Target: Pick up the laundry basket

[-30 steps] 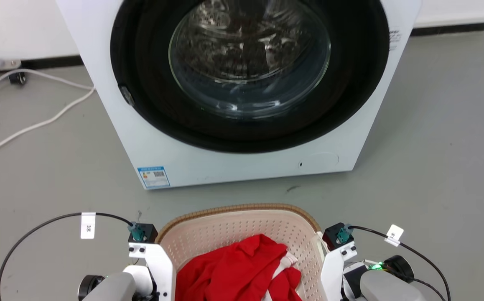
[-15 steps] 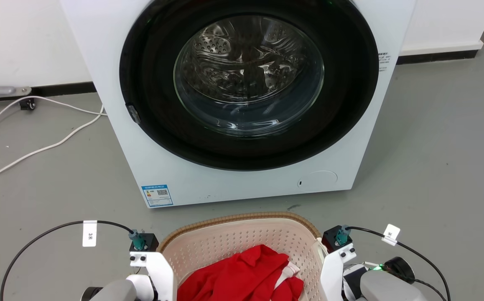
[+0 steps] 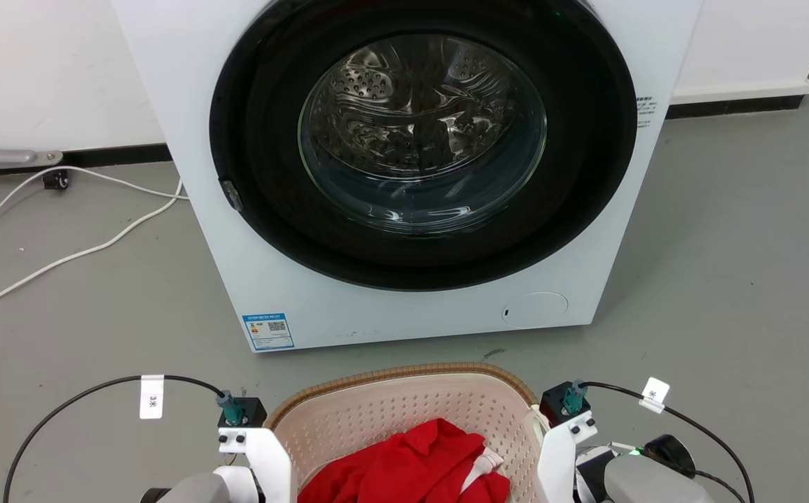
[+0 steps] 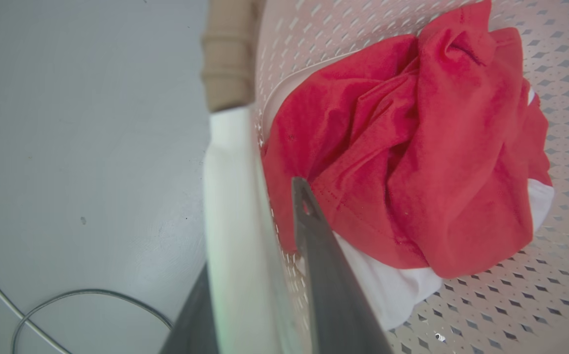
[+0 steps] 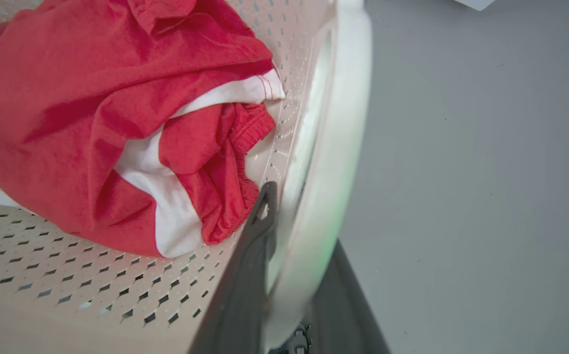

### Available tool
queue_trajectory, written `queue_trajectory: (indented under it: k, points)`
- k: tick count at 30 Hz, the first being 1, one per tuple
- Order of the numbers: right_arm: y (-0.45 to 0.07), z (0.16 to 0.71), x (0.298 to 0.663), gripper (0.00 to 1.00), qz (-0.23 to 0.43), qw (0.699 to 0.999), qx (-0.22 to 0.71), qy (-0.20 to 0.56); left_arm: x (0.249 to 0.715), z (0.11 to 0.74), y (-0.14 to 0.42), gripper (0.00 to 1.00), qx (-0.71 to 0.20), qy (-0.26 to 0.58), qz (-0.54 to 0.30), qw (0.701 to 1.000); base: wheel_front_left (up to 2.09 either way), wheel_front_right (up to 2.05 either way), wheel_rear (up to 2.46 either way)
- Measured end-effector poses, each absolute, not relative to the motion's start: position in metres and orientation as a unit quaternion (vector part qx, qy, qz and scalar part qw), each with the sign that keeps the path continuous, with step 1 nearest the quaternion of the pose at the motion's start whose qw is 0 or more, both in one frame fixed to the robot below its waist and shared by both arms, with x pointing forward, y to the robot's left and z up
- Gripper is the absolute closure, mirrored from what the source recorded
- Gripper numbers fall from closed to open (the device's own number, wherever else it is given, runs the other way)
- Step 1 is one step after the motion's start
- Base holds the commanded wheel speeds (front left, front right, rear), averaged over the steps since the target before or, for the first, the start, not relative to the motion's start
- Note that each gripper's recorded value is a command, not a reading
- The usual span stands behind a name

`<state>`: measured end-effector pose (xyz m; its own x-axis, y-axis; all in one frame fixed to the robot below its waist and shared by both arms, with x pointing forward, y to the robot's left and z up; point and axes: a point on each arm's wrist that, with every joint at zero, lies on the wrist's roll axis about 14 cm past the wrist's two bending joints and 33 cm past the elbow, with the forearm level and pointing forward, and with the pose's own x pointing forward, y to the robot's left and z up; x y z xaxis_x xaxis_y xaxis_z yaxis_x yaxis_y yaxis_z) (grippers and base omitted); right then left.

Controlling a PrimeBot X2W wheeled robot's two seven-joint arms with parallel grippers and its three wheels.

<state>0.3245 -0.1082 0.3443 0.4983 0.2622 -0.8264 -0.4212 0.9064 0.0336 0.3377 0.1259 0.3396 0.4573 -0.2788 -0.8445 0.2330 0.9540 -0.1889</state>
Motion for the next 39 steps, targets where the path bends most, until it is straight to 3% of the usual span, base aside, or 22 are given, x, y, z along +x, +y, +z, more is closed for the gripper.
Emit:
queue_trajectory:
  k: [39]
  points:
    - [-0.1102,0.3412,0.3210,1.00,0.200,0.855,-0.087,0.471,0.3322,0.3353,0.1245,1.00,-0.032,0.511,-0.151,0.846,0.00,0.00,0.00]
